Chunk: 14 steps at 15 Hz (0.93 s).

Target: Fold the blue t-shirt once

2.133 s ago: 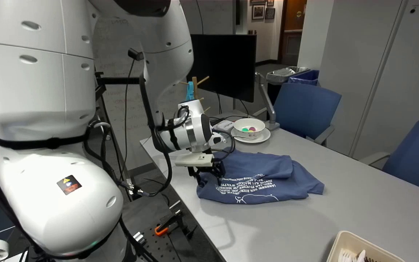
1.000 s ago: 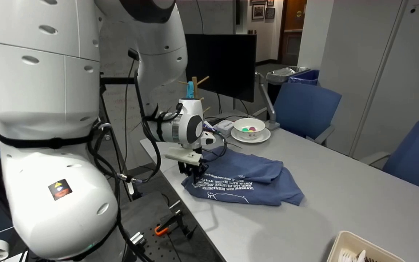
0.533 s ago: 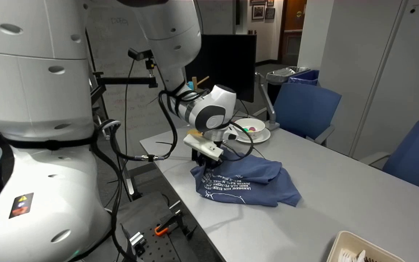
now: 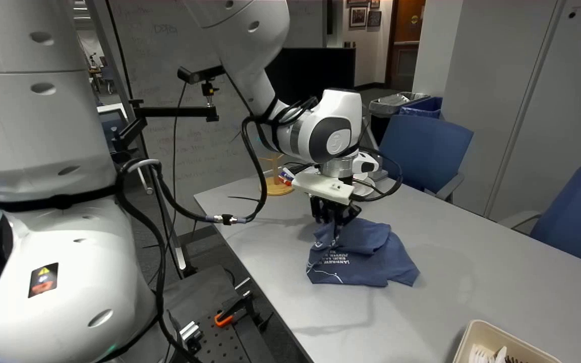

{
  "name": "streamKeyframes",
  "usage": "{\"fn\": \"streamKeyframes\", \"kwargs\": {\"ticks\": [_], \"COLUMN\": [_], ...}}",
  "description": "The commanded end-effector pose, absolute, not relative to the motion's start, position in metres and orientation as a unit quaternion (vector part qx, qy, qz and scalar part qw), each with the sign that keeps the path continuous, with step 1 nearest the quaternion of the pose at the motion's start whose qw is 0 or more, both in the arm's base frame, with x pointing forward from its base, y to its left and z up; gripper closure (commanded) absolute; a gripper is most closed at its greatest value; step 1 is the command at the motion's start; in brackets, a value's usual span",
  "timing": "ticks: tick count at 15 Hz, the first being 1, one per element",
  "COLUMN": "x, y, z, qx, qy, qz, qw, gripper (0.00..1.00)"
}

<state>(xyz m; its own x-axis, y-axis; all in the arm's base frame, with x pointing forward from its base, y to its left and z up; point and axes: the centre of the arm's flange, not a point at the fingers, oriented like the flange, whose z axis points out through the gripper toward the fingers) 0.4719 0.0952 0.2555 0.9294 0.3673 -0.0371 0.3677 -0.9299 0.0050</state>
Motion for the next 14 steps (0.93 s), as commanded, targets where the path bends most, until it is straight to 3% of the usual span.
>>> {"fn": "streamKeyframes", "kwargs": {"ticks": [1, 2, 3, 4, 12, 14], "x": [0.485, 0.486, 0.486, 0.486, 0.476, 0.476], "y": [0.095, 0.093, 0.091, 0.089, 0.100, 0.110], "z": [0.243, 0.238, 0.233, 0.229, 0.232, 0.237], "qx": [0.983, 0.983, 0.983, 0.982, 0.975, 0.975], "qy": [0.161, 0.148, 0.139, 0.133, 0.121, 0.134], "qz": [-0.001, 0.002, 0.002, 0.005, 0.038, 0.045], "qw": [0.093, 0.109, 0.122, 0.134, 0.182, 0.171], "gripper": [0.96, 0.96, 0.60, 0.60, 0.01, 0.00]}}
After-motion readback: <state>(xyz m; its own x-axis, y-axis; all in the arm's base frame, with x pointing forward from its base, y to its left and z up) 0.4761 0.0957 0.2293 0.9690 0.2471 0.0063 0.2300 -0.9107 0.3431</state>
